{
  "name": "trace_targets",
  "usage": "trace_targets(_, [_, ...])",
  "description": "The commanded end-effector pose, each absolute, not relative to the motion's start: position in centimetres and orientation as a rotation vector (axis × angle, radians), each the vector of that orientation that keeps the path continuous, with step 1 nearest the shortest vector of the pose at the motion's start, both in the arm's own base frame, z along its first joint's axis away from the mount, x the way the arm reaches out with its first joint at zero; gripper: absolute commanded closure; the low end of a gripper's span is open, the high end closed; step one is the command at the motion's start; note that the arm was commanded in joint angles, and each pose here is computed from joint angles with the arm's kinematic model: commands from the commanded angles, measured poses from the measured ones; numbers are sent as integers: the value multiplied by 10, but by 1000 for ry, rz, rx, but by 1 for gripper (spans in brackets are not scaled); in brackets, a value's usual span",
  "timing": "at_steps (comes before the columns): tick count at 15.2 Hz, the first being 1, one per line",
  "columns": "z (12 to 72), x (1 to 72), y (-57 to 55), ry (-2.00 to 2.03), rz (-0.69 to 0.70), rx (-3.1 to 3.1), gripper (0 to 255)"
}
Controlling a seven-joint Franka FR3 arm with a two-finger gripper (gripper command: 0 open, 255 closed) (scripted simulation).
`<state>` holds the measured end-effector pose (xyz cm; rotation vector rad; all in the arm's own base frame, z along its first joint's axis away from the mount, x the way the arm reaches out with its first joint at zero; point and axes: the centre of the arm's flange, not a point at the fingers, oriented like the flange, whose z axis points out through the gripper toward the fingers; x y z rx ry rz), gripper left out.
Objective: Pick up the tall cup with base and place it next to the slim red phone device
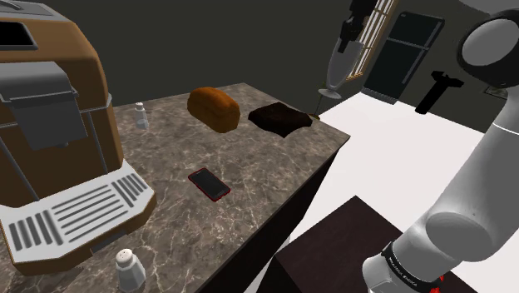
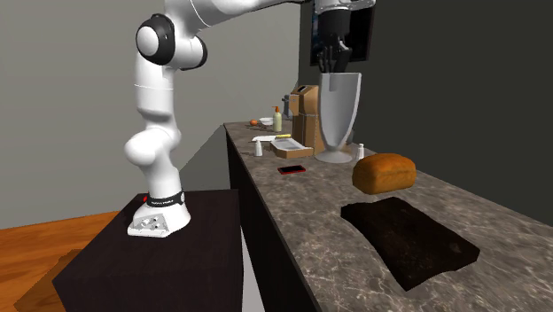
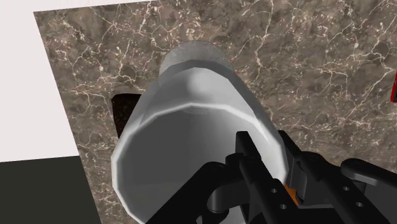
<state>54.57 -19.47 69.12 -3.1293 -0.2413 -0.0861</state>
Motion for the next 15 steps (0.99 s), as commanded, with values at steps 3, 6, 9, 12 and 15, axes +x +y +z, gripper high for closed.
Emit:
trace_targets(3, [692, 531, -143, -241, -87, -3131, 255])
trace_targets(6, [693, 521, -105, -241, -87, -3131, 255])
trace_targets(9, [693, 512, -66, -241, -87, -3131, 255])
trace_targets(12, [693, 502, -28, -241, -87, -3131, 255])
trace_targets(15, [693, 492, 11, -241, -87, -3131, 255])
